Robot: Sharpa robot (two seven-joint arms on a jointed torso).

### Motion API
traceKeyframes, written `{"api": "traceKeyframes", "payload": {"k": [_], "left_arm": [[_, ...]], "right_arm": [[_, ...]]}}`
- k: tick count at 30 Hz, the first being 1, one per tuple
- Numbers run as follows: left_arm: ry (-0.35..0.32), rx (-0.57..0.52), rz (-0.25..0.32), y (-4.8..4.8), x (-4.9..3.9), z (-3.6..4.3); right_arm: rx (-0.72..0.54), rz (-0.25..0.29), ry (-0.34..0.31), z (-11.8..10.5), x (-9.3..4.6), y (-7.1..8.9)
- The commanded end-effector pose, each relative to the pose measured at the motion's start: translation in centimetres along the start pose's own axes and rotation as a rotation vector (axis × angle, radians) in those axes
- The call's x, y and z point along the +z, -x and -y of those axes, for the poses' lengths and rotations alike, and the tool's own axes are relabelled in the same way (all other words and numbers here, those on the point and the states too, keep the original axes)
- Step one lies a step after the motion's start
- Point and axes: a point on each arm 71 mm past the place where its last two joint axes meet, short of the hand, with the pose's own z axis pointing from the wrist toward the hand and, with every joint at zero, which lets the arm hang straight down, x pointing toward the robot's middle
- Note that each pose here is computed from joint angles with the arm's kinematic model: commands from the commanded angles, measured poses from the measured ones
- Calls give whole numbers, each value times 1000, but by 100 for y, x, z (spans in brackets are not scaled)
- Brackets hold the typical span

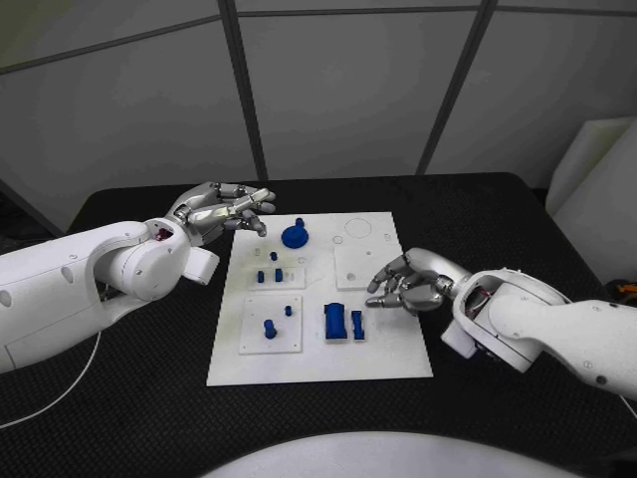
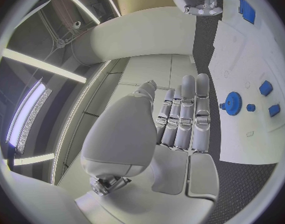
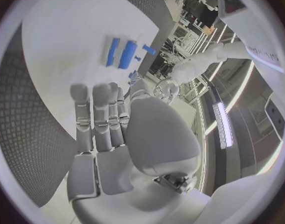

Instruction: Assemble the parts on the task board

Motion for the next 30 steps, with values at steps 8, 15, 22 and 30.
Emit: {"api": "traceKeyframes", "payload": {"k": [8,15,22,30], "left_arm": [[-112,-63,185,252,65,38],[-159,-91,387,403,172,-40],[-167,-102,461,405,289,-108],[-128,-77,390,257,310,-155]], "right_arm": [[464,212,118,70,448,574],[555,307,117,191,800,739],[587,329,111,238,986,757],[549,344,84,220,963,709]]}}
